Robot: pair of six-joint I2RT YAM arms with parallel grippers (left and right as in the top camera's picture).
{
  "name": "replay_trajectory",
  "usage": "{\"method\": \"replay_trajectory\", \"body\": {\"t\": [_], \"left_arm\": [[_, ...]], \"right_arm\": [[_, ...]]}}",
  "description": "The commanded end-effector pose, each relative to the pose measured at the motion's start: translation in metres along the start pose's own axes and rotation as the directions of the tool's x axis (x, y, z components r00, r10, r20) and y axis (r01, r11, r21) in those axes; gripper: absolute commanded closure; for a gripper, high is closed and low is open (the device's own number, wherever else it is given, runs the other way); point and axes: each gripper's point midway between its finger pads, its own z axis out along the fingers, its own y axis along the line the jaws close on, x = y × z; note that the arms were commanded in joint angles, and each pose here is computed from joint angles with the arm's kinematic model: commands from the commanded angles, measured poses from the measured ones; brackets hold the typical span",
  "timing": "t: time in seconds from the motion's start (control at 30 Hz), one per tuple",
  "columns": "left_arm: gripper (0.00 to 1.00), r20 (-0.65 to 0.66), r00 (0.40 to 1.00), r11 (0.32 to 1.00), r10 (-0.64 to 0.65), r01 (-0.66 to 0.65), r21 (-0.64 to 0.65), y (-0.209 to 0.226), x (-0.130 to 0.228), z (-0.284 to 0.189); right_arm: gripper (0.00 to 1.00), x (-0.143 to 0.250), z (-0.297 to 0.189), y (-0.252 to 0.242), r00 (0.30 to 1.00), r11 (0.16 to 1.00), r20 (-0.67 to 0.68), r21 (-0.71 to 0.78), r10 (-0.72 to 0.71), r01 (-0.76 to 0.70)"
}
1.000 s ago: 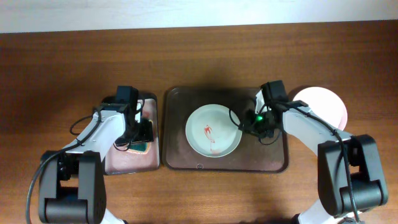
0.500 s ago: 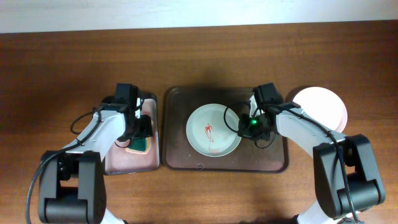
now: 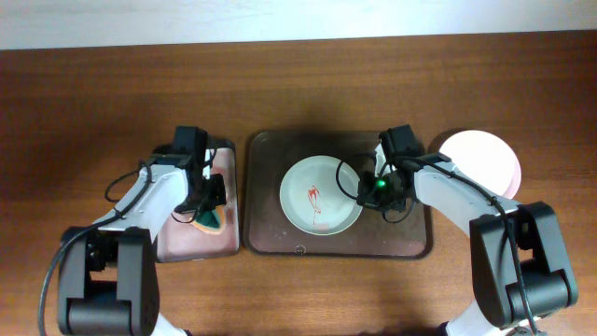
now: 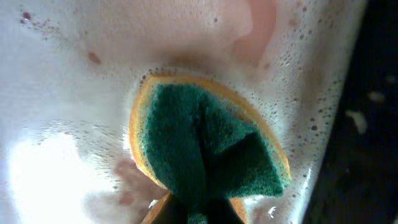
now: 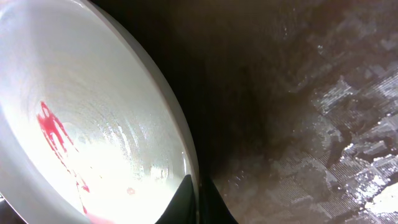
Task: Clean dirty plates on tray and stack at the side
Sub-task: 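Dip the sponge in the soapy water with the left gripper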
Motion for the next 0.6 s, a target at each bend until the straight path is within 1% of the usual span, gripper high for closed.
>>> {"method": "replay_trajectory", "body": {"t": [0.0, 0.07, 0.13, 0.37, 0.5, 0.53, 0.57], "left_arm": [[1.0, 0.177, 0.984, 1.0, 0.016, -0.02, 0.022, -0.007, -0.043, -0.049], [1.0, 0.3, 0.954, 1.0, 0.01, -0.003, -0.023, 0.001, -0.065, -0.082], [1.0, 0.357, 0.934, 0.998, 0.006, 0.014, -0.055, 0.007, -0.071, -0.099], [1.0, 0.38, 0.925, 0.997, -0.001, 0.03, -0.071, 0.011, -0.073, -0.107], [1.0, 0.39, 0.921, 0.992, 0.001, 0.048, -0.116, 0.019, -0.074, -0.109], [1.0, 0.391, 0.92, 0.991, -0.006, 0.057, -0.119, 0.02, -0.073, -0.109], [1.0, 0.397, 0.916, 0.984, -0.051, 0.115, -0.139, 0.028, -0.072, -0.11]], "right_arm": [[0.96, 0.005, 0.004, -0.008, 1.0, 0.999, -0.013, 0.036, 0.007, -0.006], [0.96, 0.005, 0.003, -0.008, 1.0, 0.999, -0.012, 0.035, 0.007, -0.006], [0.96, 0.005, 0.003, -0.008, 1.0, 0.999, -0.012, 0.035, 0.007, -0.006], [0.96, 0.005, 0.003, -0.008, 1.0, 0.999, -0.012, 0.035, 0.007, -0.006], [0.96, 0.005, 0.003, -0.008, 1.0, 0.999, -0.012, 0.036, 0.007, -0.007], [0.96, 0.005, 0.003, -0.008, 1.0, 0.999, -0.012, 0.036, 0.007, -0.006], [0.96, 0.005, 0.003, -0.008, 1.0, 0.999, -0.012, 0.035, 0.007, -0.006]]}}
